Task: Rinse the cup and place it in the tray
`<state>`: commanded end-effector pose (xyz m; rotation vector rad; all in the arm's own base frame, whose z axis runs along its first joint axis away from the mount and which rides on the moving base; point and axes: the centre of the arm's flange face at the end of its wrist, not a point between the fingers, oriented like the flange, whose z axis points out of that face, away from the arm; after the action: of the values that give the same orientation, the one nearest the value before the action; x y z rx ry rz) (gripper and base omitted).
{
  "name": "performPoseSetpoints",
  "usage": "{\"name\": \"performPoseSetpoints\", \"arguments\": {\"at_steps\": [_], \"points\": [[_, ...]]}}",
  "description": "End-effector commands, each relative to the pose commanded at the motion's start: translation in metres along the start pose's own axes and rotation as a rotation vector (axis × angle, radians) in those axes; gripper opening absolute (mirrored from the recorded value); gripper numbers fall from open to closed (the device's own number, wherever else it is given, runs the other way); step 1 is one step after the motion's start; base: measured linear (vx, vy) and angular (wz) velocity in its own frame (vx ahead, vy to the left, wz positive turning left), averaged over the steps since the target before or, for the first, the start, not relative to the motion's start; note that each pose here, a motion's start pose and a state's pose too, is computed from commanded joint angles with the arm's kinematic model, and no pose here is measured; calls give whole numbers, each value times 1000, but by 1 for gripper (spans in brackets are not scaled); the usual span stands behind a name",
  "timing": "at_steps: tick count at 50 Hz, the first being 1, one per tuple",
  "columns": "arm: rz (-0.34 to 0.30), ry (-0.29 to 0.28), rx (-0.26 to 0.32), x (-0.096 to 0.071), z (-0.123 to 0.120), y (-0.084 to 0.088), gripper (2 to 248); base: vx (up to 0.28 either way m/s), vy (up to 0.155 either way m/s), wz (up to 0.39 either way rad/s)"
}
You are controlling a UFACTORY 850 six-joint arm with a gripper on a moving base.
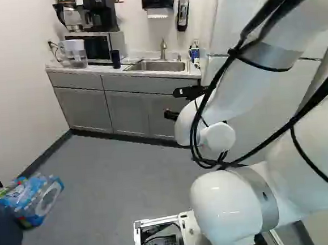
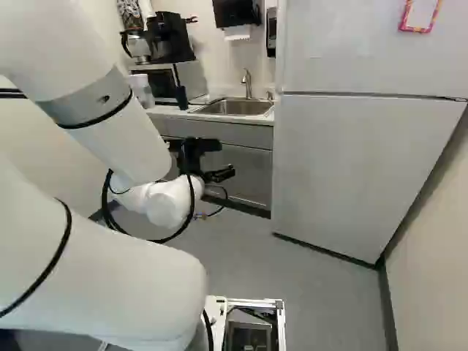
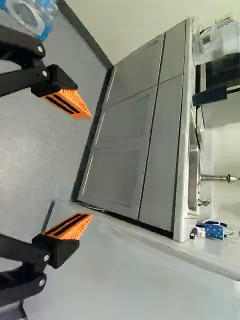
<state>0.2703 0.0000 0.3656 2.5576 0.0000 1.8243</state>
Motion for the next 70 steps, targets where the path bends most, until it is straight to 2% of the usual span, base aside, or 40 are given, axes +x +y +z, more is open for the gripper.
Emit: {"name": "performPoseSetpoints", "arguments": {"at_steps": [1, 33, 70], "points": [[1, 11, -2, 8, 7, 1, 247, 0, 0, 0], [5, 78, -16, 62, 54, 6, 247, 0, 0, 0], [9, 72, -30, 116, 111, 13, 247, 0, 0, 0]]}}
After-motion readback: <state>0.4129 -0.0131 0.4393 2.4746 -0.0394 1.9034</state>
